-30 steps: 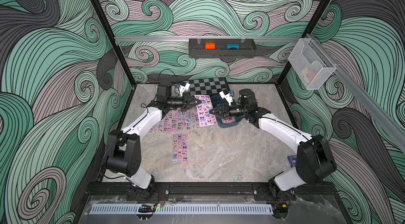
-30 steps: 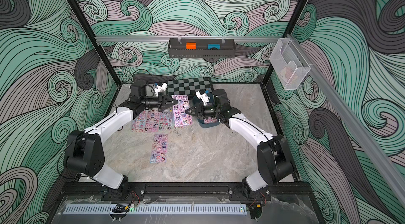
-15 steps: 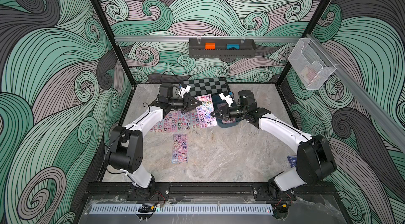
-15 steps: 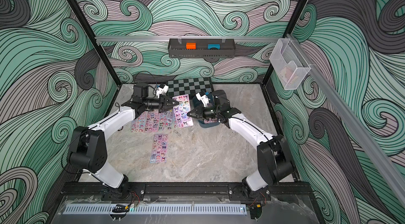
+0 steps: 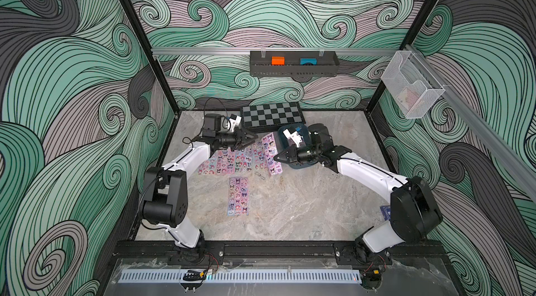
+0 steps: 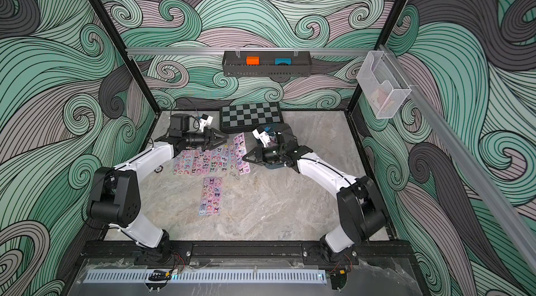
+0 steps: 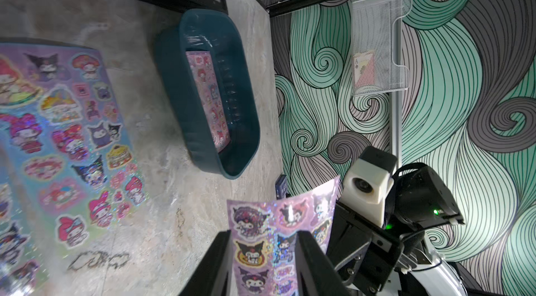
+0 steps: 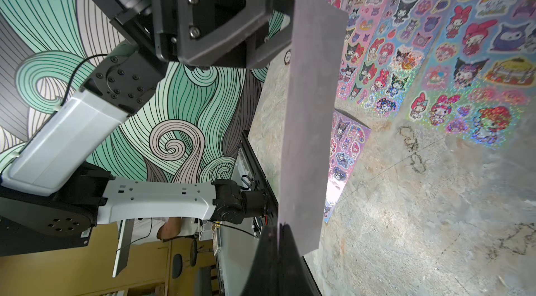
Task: Take the stickers out of the storage box
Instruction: Place the sticker at the center of the board.
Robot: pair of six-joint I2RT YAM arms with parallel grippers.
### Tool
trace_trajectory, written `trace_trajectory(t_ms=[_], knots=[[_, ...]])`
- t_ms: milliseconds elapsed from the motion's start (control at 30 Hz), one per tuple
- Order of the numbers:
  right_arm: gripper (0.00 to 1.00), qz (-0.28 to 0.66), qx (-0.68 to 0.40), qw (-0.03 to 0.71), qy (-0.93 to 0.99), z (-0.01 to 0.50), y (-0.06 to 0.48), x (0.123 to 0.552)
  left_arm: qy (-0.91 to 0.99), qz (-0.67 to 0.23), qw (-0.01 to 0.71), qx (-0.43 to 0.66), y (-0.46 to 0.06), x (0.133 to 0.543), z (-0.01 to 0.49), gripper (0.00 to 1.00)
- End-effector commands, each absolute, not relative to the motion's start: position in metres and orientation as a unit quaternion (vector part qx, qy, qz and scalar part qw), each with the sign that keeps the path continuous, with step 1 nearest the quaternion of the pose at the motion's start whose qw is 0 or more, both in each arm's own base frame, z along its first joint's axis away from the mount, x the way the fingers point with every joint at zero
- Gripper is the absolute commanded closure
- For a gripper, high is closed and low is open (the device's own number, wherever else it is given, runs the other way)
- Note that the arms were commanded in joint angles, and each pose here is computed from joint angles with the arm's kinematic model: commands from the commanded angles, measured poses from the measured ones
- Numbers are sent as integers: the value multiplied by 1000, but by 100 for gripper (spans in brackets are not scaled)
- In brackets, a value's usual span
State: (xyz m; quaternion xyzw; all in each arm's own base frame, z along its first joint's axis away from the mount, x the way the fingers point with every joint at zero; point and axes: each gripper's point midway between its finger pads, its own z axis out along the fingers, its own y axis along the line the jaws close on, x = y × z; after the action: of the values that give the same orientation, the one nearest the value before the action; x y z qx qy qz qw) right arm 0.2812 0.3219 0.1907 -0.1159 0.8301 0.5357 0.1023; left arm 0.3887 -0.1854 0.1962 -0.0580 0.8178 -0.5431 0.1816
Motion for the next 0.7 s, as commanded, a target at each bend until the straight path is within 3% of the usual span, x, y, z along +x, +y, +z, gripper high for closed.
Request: trace_trajectory(t_ms=[0,267,667], knots=[[97,528,-124,78,836,164,339,267,809,-520,250,-110,-153,397,206,59],[97,523,-122,37,843,111,371,240,808,-481,309,-141,-120,386,224,57],[98,446,-69,28,892,39,335,232,808,-488,307,-124,-123,383,230,57]])
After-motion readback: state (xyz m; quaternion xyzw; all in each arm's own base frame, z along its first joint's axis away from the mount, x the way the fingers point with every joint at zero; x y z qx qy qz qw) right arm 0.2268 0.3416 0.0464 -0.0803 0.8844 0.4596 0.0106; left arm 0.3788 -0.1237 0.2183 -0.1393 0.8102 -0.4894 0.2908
